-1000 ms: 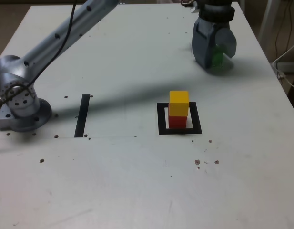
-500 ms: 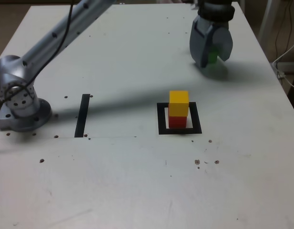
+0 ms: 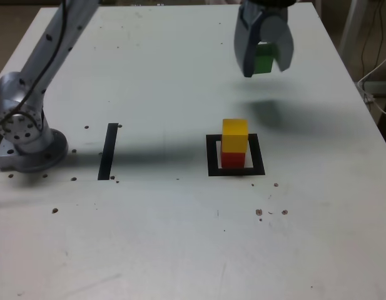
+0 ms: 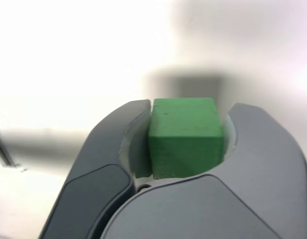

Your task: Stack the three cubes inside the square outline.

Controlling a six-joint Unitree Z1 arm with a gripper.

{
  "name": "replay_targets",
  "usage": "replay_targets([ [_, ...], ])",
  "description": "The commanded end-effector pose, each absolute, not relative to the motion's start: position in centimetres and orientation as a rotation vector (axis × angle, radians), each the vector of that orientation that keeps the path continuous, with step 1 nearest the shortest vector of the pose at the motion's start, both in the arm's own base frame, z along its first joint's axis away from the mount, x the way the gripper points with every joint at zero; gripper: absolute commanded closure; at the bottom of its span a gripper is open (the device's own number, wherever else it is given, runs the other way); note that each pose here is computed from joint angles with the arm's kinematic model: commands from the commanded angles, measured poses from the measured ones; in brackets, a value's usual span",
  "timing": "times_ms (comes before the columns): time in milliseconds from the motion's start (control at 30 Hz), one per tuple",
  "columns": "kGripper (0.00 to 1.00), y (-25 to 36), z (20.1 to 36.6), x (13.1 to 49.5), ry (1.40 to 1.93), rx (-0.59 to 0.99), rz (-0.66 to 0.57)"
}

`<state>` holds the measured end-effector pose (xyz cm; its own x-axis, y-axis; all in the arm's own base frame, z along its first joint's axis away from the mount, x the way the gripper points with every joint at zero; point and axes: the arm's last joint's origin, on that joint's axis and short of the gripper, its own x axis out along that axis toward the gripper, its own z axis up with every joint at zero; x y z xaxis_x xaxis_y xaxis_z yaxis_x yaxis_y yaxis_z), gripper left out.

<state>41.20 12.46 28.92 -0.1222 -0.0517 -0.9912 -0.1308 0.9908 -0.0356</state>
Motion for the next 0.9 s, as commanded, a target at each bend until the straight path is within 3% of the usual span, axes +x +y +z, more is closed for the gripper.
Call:
replay_targets([
  [0, 0.69, 10.6, 30.6, 39.7, 1.702, -0.123, 0.033],
  [200, 0.69, 7.2, 32.3, 37.6, 1.697, -0.094, -0.018],
  [367, 0.69, 4.4, 32.7, 36.2, 1.697, -0.071, -0.053],
  [633, 0.69, 0.8, 32.4, 35.1, 1.702, -0.032, -0.101],
  [867, 0.69, -0.9, 31.2, 35.2, 1.705, -0.021, -0.136],
])
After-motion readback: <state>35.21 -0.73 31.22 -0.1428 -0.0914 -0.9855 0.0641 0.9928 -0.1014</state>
